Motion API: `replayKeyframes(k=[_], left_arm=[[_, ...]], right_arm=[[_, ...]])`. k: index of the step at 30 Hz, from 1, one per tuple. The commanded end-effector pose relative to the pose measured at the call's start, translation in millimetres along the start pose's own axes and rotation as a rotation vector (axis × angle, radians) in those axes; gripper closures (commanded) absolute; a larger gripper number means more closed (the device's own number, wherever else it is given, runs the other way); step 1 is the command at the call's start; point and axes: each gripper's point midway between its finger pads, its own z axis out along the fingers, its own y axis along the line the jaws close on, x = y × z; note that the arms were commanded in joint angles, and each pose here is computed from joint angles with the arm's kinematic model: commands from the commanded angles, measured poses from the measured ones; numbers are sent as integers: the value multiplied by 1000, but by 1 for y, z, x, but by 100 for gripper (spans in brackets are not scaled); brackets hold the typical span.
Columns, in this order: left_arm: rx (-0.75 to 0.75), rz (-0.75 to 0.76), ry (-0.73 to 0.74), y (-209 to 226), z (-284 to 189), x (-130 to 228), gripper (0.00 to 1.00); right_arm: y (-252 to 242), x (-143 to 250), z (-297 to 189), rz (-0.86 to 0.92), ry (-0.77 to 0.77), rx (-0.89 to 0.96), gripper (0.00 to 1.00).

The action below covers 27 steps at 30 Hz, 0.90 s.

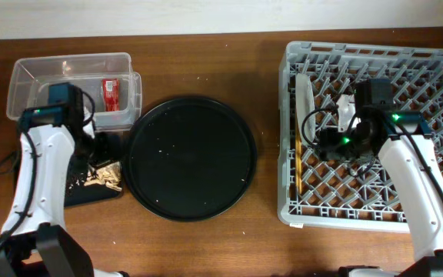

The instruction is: Sort waste into correct bins and load items into the dishwasher rack

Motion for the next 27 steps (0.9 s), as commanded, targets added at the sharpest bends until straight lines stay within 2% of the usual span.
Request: replayKeyframes(k=[1,4,6,7,9,11,14,22,27], left_arm=[[-1,-27,-32,10,-10,14,1],[38,-29,-186,11,-24,24,1],[95,-26,-357,9,-43,30,1],[125,-24,-453,8,-54,34,1],[176,-19,-626,8,-76,43,1],[204,-18,-757,10,-92,53,1],[224,-16,-849,13,-109,63,1],[224,-16,-851,13,-109,64,1],[224,-16,-851,13,-109,64,1]], right_arm=[[0,5,-6,-7,-11,9,49],[-6,8,-25,17,-155,48,47],[-3,13,-39,-3,-287,35,39],[-2,17,-50,-16,-373,27,32],[0,24,-69,-36,-507,19,2],[0,35,-88,-44,-601,30,2],[1,42,-101,-50,-645,25,2],[-1,39,-88,-43,-590,31,2],[-5,35,-62,-29,-484,41,2]])
